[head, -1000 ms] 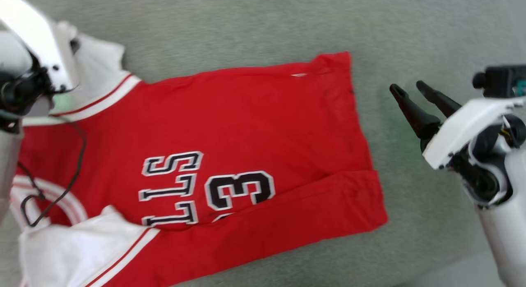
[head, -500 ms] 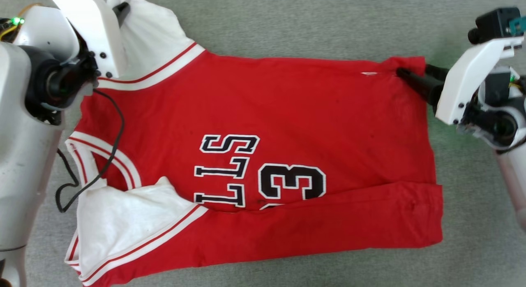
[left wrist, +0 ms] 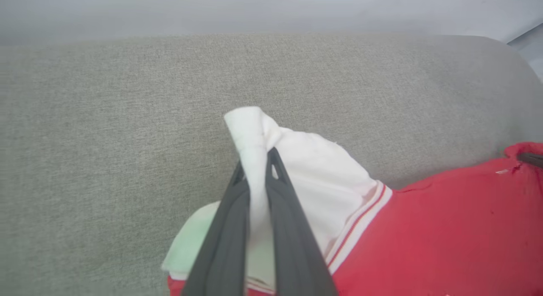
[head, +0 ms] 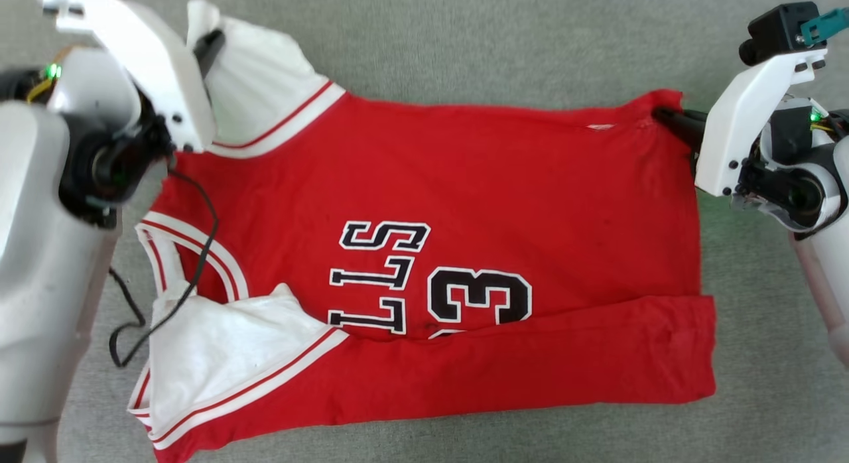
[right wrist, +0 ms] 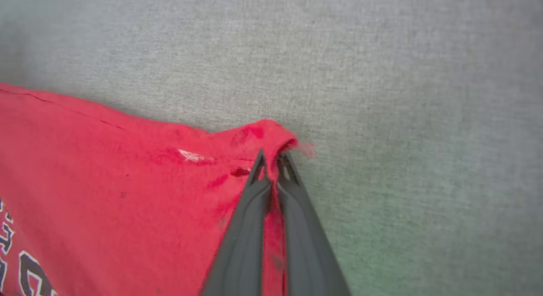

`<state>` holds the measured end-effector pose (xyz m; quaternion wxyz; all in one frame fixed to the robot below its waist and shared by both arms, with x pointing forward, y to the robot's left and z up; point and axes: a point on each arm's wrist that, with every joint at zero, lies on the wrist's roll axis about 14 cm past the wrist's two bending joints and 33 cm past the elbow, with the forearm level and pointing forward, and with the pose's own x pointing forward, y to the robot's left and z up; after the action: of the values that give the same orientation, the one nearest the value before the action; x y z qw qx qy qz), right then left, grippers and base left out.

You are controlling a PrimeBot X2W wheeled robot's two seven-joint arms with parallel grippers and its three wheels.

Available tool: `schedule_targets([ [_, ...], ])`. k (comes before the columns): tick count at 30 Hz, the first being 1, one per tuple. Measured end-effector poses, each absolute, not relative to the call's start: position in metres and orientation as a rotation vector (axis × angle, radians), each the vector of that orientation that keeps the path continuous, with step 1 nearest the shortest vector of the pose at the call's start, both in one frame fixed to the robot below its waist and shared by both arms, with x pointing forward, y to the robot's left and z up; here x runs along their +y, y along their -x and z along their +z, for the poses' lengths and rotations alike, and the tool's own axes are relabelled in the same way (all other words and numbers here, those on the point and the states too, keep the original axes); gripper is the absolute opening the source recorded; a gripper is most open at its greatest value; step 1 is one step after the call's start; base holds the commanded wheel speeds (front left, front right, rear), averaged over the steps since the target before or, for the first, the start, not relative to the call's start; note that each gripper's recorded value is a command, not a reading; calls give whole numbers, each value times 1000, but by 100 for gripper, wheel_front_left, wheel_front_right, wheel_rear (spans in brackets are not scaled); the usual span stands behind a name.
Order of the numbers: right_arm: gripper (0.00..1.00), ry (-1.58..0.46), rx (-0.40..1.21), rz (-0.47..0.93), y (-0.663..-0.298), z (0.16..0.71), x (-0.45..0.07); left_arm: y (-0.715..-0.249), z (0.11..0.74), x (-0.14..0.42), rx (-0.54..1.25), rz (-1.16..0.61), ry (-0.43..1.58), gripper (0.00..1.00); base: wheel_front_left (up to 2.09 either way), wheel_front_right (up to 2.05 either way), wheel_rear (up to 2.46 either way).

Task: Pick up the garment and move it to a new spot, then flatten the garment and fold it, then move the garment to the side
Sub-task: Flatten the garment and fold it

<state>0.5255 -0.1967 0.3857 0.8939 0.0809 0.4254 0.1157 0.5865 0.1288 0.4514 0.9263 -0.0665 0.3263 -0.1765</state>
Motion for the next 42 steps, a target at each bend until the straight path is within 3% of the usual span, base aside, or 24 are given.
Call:
schedule_targets([
  [5, 0, -146, 762, 246, -518, 419, -201, -567, 468, 140, 601, -332, 216, 0, 0, 0, 0],
  [12, 0, -187, 713, 248, -470, 428, -199, -503, 459, 165, 590, -240, 305, 0, 0, 0, 0],
  [22, 0, -299, 732, 203, -403, 405, -197, -398, 409, 170, 735, -133, 445, 0, 0, 0, 0],
  [23, 30, -308, 739, 198, -398, 401, -197, -389, 402, 169, 760, -125, 461, 0, 0, 0, 0],
  [24, 78, -315, 752, 195, -392, 397, -196, -381, 395, 168, 781, -116, 475, 25, 0, 0, 0],
  [25, 100, -326, 766, 189, -386, 391, -195, -376, 390, 166, 793, -106, 488, 84, 0, 0, 0],
  [26, 100, -336, 776, 184, -381, 386, -194, -373, 386, 165, 797, -101, 491, 100, 0, 0, 0],
  [33, 100, -349, 744, 170, -364, 382, -193, -381, 395, 158, 652, -78, 495, 100, 0, 0, 0],
  [42, 100, -294, 513, 134, -370, 441, -223, -410, 469, 145, 275, -137, 389, 100, 0, 0, 0],
])
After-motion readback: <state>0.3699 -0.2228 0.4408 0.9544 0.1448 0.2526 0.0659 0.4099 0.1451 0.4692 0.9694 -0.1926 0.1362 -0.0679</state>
